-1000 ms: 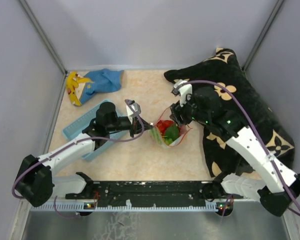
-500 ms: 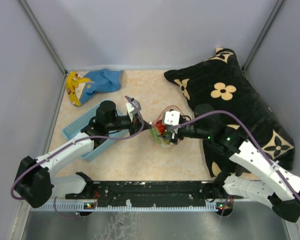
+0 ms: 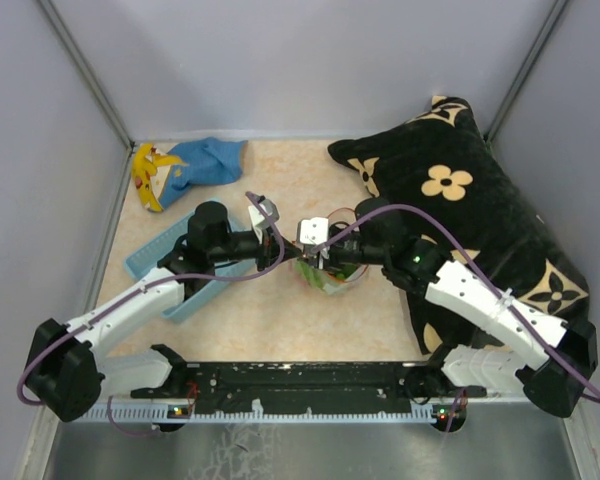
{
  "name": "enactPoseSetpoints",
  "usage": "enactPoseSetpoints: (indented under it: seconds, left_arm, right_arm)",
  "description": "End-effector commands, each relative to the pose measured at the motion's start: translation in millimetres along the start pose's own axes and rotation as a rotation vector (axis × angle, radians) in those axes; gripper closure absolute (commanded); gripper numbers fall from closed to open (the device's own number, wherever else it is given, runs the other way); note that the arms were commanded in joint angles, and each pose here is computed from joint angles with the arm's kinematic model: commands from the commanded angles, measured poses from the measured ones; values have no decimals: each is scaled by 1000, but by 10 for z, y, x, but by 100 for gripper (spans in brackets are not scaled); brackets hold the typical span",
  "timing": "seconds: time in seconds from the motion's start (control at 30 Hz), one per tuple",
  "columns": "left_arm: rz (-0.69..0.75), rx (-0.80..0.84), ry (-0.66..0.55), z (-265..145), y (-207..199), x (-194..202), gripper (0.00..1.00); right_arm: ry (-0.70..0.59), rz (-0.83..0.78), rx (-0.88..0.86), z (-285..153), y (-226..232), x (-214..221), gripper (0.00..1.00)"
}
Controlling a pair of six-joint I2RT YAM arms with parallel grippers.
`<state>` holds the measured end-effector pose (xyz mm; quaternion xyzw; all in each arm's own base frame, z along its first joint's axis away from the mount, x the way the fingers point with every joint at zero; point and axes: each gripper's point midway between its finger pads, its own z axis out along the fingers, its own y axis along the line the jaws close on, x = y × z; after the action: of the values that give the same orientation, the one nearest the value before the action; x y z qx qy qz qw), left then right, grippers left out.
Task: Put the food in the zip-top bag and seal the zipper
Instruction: Zip the zipper food storage bag at the center of the board.
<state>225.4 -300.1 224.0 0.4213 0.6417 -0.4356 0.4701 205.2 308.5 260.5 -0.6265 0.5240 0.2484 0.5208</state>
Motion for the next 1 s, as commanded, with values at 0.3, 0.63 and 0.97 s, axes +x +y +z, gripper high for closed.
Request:
enactPoseSetpoints:
  seconds: [0.3, 0.63, 0.97]
  left_arm:
    - [67, 42, -70, -51, -123, -251, 100]
    - [86, 42, -74, -67, -136, -247, 100]
    - [94, 3, -73, -75, -68, -213, 100]
  right_arm:
    - [-82, -116, 113, -27, -347, -370, 56]
    - [-33, -88, 67, 50, -342, -221, 75]
    - [19, -62, 123, -242, -446, -94, 100]
